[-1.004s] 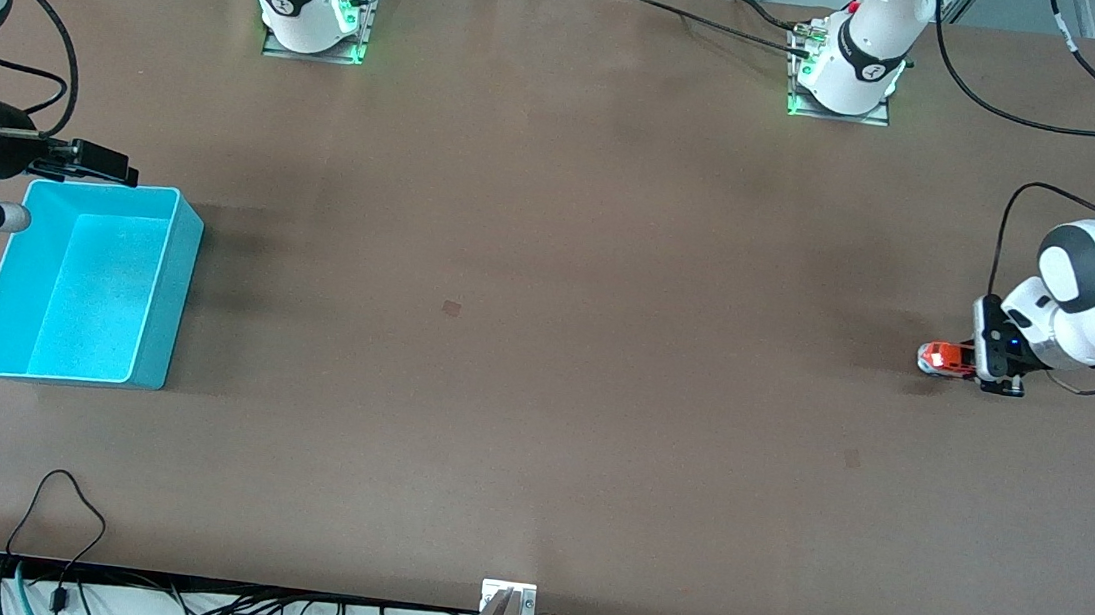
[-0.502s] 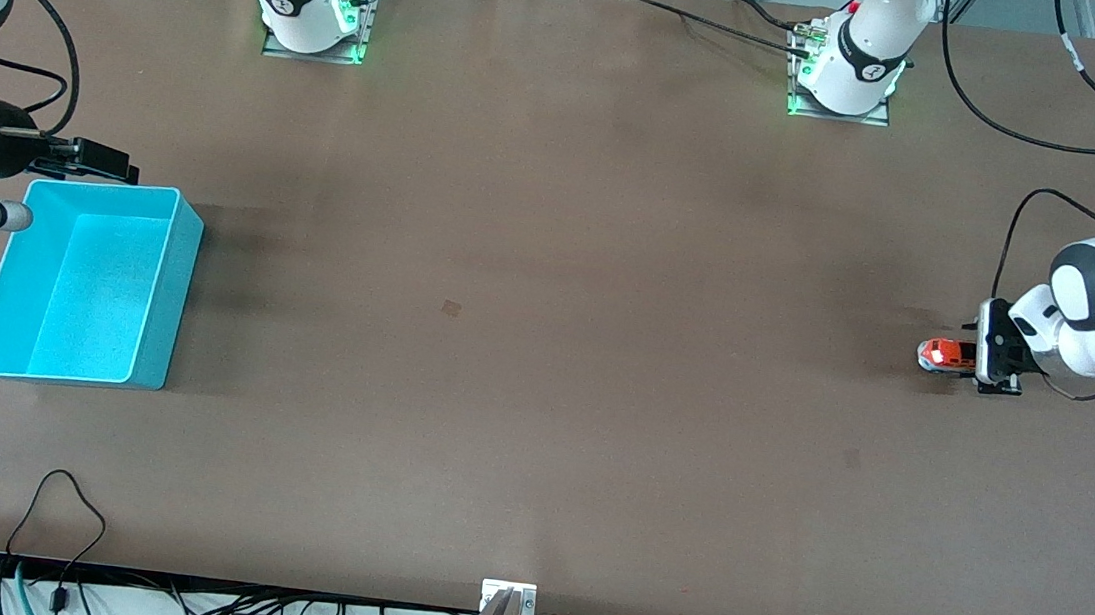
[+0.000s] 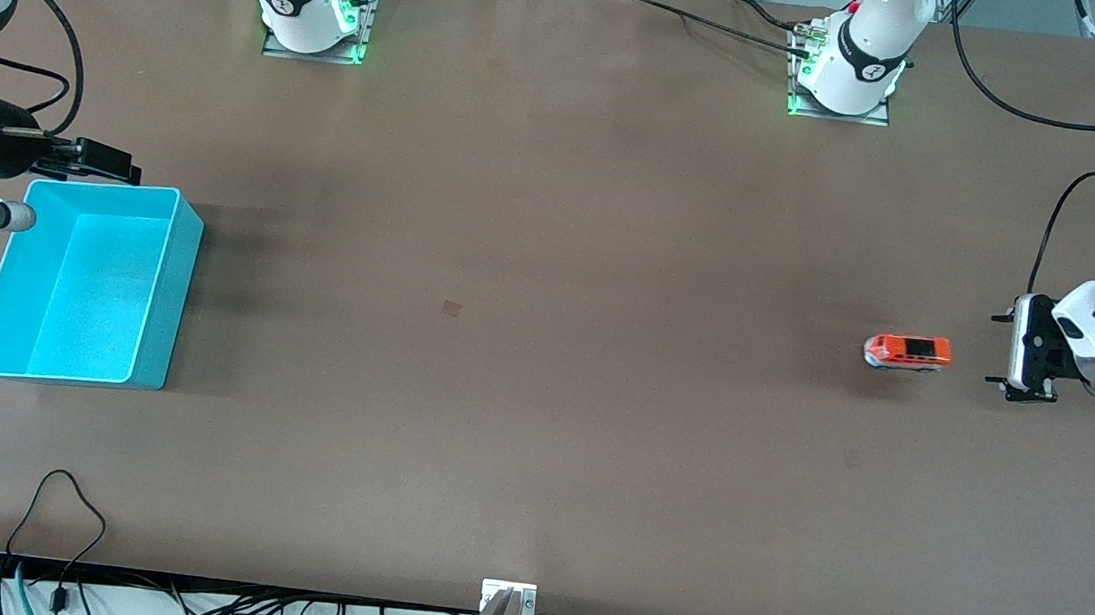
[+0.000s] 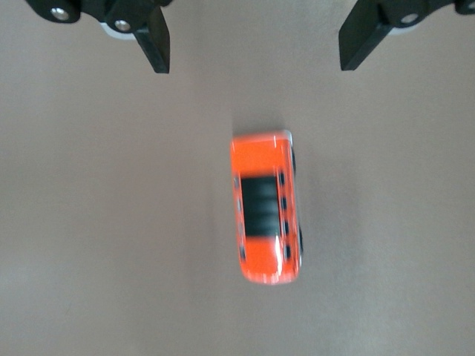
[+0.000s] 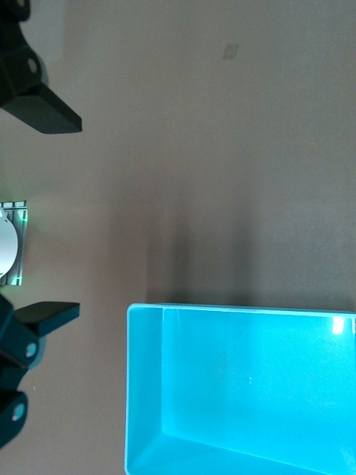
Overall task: Wind up bus and store in blue box
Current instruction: 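Move the right gripper toward the rolling bus while the left gripper withdraws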
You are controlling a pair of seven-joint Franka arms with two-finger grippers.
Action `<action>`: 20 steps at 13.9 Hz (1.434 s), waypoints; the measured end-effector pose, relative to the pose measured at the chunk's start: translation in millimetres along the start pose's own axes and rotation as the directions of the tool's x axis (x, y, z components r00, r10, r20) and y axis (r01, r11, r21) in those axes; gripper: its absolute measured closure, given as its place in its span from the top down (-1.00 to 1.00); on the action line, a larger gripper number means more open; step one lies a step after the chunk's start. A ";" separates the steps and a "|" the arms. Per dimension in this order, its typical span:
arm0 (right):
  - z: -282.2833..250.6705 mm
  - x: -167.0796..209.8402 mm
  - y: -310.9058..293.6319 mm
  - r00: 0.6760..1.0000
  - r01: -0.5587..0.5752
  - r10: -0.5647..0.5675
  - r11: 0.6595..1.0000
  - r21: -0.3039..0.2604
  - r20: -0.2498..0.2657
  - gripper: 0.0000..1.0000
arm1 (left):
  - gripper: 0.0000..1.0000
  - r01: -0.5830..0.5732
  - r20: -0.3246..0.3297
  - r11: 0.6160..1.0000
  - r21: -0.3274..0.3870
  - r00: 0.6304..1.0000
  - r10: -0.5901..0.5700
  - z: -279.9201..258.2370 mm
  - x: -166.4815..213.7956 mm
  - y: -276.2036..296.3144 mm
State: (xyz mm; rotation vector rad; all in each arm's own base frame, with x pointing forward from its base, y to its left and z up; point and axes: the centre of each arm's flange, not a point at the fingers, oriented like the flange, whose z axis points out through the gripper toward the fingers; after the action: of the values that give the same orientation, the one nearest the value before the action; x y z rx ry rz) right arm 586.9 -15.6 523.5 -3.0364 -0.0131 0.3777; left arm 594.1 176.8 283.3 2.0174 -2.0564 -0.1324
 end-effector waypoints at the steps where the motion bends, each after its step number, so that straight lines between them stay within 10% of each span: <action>1: 0.0 0.0 -0.5 1.000 0.001 -0.001 1.000 0.000 0.000 1.00 | 1.00 -0.007 0.001 1.000 0.001 1.000 0.007 -2.7 4.5 -0.4; 11: 1.8 0.8 3.3 1.000 -0.006 0.006 1.000 0.000 0.005 1.00 | 1.00 -0.077 0.030 0.995 0.057 0.997 0.076 -30.6 77.8 -29.5; 20: 2.3 1.0 -1.5 1.000 0.003 -0.003 1.000 -0.001 0.006 1.00 | 1.00 0.101 0.033 0.987 0.127 0.994 -0.106 -66.6 129.7 -47.0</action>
State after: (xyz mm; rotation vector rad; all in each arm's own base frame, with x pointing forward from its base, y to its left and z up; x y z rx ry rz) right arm 587.3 -13.9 521.1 -3.0360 -0.0183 0.3866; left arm 655.4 54.1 351.4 2.2140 -2.0304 -0.0648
